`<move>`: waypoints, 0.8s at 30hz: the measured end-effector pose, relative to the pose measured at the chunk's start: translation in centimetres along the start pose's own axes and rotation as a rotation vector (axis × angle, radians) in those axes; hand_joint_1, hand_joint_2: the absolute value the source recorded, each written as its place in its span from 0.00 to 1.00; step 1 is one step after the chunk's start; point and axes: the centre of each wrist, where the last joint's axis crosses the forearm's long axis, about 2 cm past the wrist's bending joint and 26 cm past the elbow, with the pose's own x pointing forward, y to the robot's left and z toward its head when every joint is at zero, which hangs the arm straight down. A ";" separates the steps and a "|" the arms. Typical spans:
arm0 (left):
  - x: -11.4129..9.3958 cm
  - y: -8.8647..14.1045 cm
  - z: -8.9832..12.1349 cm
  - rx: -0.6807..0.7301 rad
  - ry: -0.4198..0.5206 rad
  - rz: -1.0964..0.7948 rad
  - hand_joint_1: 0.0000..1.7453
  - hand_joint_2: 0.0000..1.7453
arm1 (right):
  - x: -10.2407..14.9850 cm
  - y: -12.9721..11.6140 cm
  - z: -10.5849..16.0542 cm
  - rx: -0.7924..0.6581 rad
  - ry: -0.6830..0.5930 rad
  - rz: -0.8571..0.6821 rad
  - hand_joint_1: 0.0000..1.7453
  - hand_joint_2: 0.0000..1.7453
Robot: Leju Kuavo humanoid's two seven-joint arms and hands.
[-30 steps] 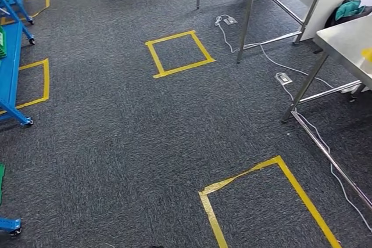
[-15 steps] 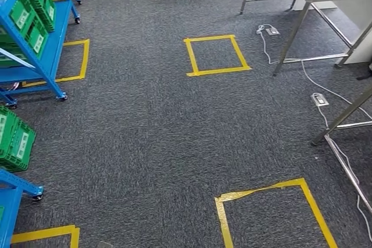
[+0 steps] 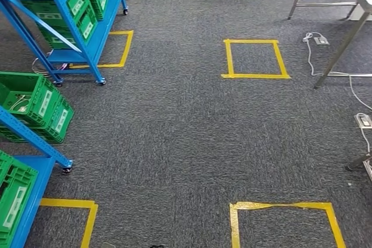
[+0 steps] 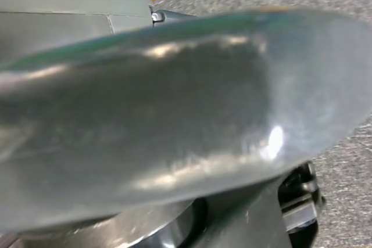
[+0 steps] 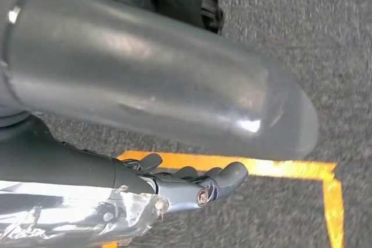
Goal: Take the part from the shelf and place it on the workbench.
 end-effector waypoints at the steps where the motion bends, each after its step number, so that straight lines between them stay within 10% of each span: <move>1: -0.1 0.0 0.0 -0.002 0.001 0.000 0.00 0.00 | 0.1 0.0 0.0 0.000 -0.001 0.000 0.00 0.00; 24: 0.0 -0.1 0.0 -0.011 -0.014 -0.002 0.00 0.00 | 0.2 -0.1 -0.1 0.003 0.009 0.016 0.00 0.00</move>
